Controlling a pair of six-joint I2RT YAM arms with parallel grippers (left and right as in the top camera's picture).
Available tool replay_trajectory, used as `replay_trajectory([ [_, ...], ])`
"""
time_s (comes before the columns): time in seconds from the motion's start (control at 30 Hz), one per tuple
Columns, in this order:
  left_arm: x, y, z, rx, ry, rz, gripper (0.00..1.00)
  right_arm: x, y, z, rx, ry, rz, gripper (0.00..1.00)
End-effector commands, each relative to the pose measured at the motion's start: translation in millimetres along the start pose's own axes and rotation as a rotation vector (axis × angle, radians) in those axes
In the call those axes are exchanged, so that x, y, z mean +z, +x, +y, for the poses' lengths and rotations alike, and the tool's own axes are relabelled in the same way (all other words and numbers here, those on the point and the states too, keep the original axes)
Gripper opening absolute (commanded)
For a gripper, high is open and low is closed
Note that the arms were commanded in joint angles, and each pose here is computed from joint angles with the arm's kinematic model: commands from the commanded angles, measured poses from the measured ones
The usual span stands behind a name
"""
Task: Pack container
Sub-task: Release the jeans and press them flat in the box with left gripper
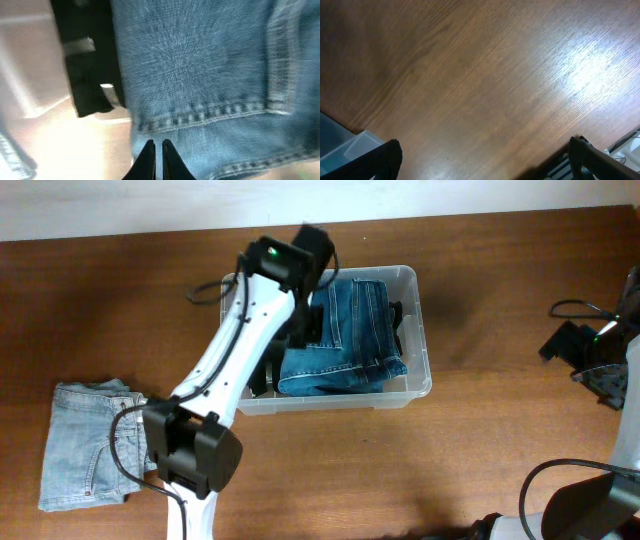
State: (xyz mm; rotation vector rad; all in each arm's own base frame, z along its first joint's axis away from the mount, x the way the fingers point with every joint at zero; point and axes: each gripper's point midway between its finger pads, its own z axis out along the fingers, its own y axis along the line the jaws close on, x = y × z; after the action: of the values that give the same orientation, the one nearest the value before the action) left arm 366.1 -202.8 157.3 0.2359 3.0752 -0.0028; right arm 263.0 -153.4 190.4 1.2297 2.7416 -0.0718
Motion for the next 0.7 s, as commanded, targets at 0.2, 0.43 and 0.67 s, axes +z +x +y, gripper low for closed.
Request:
replay_trajectory([
  [0.2, 51, 9, -33, 0.02, 0.108, 0.039, 0.07, 0, -1, -1, 0.004, 0.002, 0.001, 0.98],
  [0.43, 60, 13, -60, 0.086, 0.115, 0.004, 0.07, 0, -1, -1, 0.004, 0.002, 0.001, 0.98],
  [0.67, 17, -13, -60, 0.119, 0.087, -0.118, 0.08, 0, -1, -1, 0.004, 0.002, 0.001, 0.99],
])
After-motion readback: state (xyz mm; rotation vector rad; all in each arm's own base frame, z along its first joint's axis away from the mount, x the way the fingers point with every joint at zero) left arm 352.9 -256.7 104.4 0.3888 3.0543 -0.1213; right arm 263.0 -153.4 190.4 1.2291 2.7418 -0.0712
